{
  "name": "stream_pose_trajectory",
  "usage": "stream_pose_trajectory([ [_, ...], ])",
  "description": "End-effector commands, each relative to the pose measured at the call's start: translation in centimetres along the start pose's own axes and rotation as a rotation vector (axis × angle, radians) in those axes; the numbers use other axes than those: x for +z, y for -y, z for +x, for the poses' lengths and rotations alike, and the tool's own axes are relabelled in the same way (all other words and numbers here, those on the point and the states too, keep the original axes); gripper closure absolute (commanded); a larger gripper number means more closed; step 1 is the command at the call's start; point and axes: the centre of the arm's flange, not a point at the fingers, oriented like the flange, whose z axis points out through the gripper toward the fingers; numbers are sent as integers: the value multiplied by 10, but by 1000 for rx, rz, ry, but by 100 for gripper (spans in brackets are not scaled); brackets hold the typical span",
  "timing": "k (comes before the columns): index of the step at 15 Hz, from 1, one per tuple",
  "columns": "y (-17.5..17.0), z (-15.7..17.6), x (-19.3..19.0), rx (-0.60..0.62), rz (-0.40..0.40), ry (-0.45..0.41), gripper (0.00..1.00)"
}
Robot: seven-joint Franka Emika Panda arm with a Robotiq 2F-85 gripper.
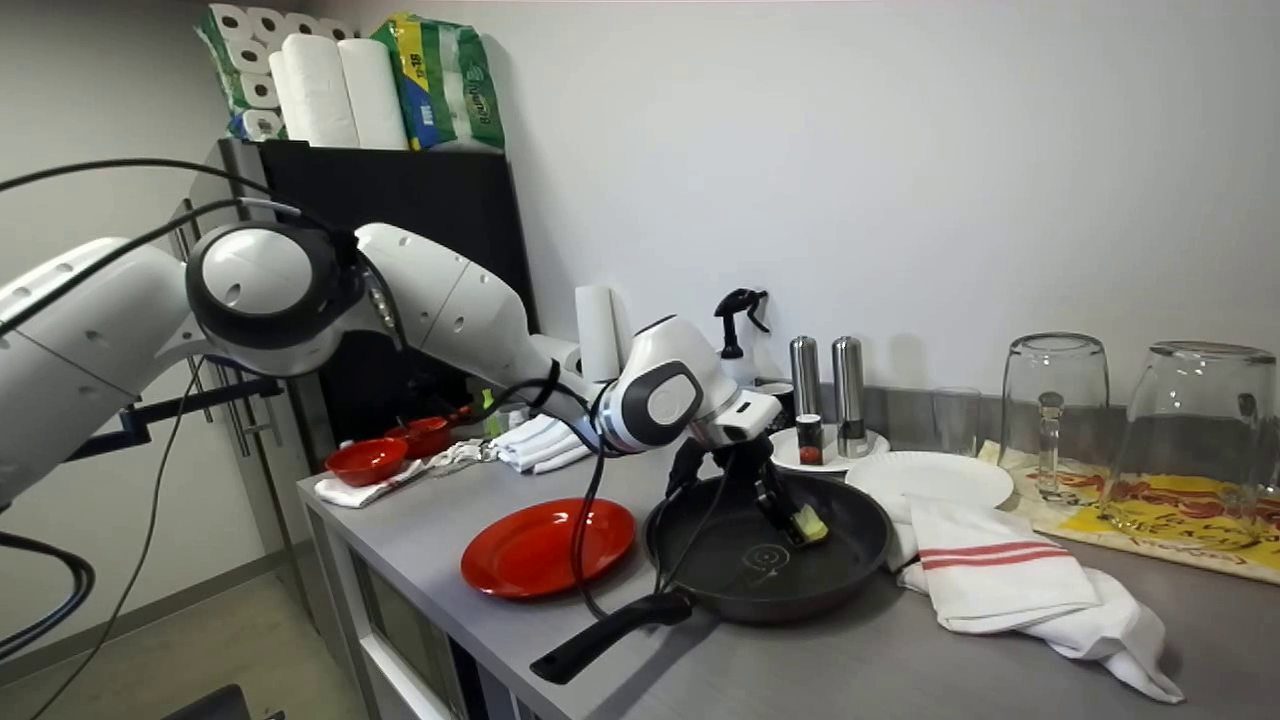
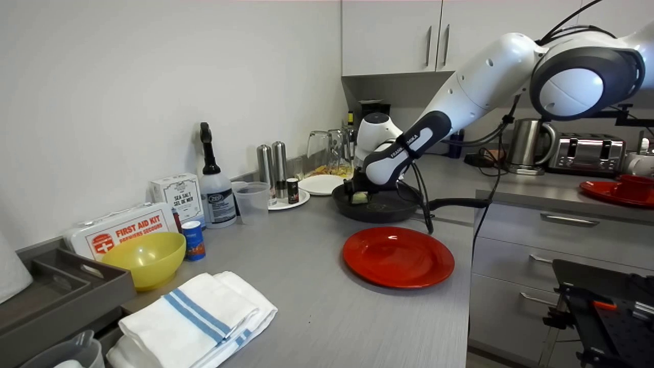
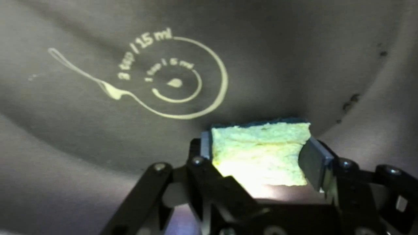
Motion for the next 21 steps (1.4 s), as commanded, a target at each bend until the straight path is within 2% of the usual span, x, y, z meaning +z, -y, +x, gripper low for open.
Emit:
stream_pose_trajectory([
  [1, -55, -23, 2, -27, -99, 122, 61],
  [9, -125, -21, -10, -59, -229, 206, 61],
  [11, -133, -20, -11, -64, -237, 227, 61],
  [15, -132, -26, -16, -80, -191, 276, 61],
  [21, -109, -42, -39, -156, -75, 477, 61],
])
